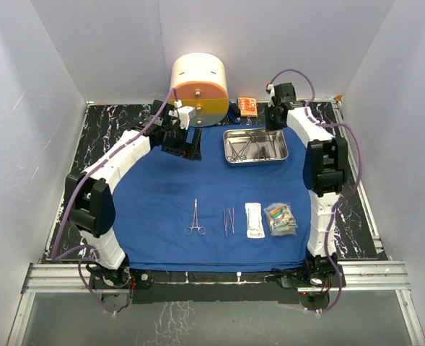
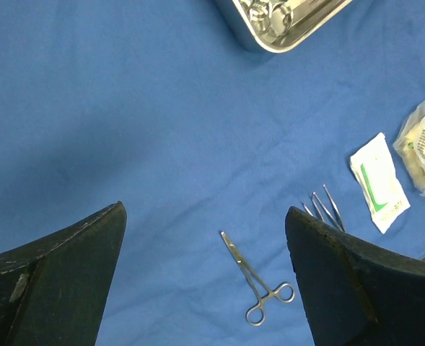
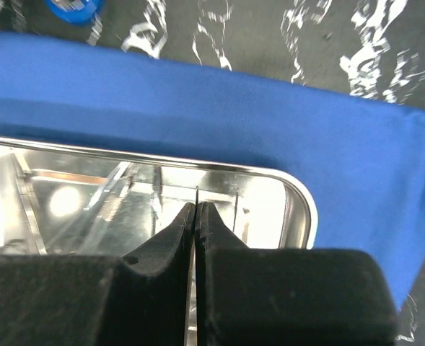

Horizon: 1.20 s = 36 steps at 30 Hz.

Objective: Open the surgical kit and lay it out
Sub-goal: Pick up the medical item from the container, then place the medical item in the surgical kit.

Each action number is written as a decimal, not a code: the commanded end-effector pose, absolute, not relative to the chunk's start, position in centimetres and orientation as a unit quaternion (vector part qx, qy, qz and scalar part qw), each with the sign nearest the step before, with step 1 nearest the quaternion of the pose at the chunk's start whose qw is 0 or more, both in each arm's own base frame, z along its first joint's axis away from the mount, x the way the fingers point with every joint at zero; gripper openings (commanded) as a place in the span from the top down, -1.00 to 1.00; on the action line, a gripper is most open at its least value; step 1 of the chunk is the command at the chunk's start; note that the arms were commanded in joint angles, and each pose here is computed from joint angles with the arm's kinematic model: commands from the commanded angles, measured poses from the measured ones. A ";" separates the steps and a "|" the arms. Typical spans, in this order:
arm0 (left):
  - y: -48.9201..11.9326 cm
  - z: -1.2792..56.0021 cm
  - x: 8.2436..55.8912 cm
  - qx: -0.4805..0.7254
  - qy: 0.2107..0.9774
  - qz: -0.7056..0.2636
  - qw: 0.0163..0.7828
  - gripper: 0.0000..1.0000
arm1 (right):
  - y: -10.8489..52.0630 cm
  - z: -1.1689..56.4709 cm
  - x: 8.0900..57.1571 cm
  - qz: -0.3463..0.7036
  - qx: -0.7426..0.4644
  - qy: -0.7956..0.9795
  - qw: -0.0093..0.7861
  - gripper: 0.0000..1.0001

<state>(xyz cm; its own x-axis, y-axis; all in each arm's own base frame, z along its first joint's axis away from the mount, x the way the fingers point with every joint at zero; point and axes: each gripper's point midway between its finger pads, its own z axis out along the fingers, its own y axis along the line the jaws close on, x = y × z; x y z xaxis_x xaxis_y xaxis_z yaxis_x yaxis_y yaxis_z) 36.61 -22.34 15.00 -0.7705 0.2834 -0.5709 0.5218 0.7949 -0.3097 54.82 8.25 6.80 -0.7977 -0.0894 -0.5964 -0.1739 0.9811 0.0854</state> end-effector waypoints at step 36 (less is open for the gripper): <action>-36.3 21.1 43.3 0.095 0.836 -0.454 0.293 0.14 | 24.0 27.4 49.8 0.241 0.015 0.832 0.499 1.00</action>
<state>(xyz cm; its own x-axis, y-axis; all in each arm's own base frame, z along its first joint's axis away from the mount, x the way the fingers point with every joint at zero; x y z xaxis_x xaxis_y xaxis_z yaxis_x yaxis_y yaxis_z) 43.14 -35.94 19.08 -0.8285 -0.0795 -0.5543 0.4023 0.6040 -0.6880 49.70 23.65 22.70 -0.5889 0.2034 -0.7822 -0.1794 0.9108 0.3719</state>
